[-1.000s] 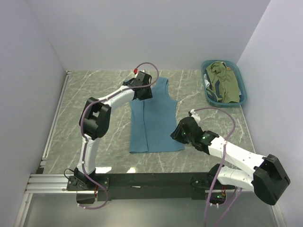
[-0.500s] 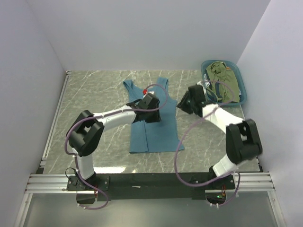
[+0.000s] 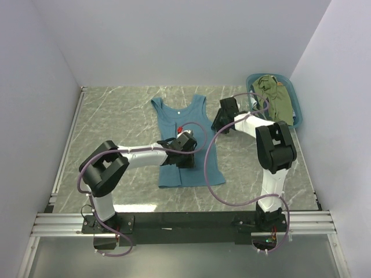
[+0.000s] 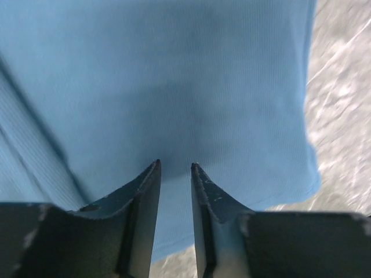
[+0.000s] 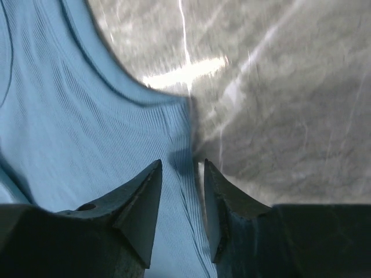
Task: Fold and stack the tank tops
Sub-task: Fold the tank top
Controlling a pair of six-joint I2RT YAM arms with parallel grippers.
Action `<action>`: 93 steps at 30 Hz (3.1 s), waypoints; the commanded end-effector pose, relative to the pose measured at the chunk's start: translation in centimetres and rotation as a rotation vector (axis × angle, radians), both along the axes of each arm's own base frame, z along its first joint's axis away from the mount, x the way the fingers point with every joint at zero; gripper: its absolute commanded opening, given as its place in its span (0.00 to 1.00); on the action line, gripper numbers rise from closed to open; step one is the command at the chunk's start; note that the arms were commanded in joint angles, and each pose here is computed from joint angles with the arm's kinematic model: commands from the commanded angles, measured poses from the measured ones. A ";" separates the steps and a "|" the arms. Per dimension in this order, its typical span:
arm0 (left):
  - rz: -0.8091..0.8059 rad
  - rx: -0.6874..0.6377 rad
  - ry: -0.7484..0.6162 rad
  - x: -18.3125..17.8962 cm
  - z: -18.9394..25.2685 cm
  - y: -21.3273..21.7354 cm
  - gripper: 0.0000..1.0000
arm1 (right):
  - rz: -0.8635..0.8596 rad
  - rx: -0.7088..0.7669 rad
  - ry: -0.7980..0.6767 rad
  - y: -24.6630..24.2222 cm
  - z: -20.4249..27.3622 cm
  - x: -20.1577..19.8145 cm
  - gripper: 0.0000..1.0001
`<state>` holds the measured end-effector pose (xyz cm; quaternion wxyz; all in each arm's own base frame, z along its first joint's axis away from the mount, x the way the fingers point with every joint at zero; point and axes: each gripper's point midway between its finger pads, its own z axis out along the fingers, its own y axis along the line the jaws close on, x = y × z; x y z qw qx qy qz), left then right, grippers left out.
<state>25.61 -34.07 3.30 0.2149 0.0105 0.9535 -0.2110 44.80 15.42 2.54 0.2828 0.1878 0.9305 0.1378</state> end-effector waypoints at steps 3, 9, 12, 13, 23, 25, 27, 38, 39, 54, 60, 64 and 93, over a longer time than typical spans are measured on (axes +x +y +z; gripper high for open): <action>0.018 -0.010 -0.012 -0.8 1.3 0.9 0.32 | -0.010 -0.063 -0.025 -0.8 0.9 2.3 0.40; 0.022 0.083 0.015 -1.5 0.5 2.9 0.31 | -0.009 -0.087 -0.006 -1.0 0.2 2.8 0.25; 0.015 0.124 0.018 -1.6 0.3 3.6 0.30 | -0.019 -0.110 -0.002 -1.6 -0.2 2.3 0.10; 0.004 0.133 0.016 -1.6 0.2 3.8 0.31 | -0.021 -0.118 0.001 -1.7 -0.3 2.2 0.05; -0.085 0.147 -0.011 -1.6 3.0 4.7 0.32 | -0.077 -0.072 0.026 -3.1 -0.3 -4.1 0.00; -0.119 0.092 -0.029 -1.7 4.9 3.8 0.35 | -0.071 -0.044 0.034 -3.2 -0.5 -6.5 0.00; -0.144 0.035 -0.046 -2.2 6.6 2.9 0.38 | -0.072 -0.019 0.022 -3.1 -0.3 -7.4 0.00; -0.325 -0.113 -0.023 -12.0 6.9 -5.5 0.47 | -0.072 0.032 -0.009 -4.2 1.2 -7.4 0.00; -0.325 -0.097 -0.026 -12.7 6.3 -5.9 0.48 | -0.072 0.034 -0.011 -4.3 1.3 -7.3 0.00; -0.317 0.021 -0.073 -14.3 3.2 -7.5 0.49 | -0.065 0.064 -0.034 -4.2 2.3 -5.5 0.00; -0.304 0.093 -0.100 -13.8 2.0 -8.1 0.46 | -0.062 0.071 -0.032 -4.1 2.3 -5.5 0.00; -0.284 0.139 -0.100 -13.5 1.1 -8.1 0.40 | -0.060 0.063 -0.033 -4.2 2.3 -5.5 0.00; -0.307 0.255 -0.140 -14.8 -0.4 -7.9 0.33 | -0.061 0.052 -0.051 -4.6 3.0 -5.4 0.00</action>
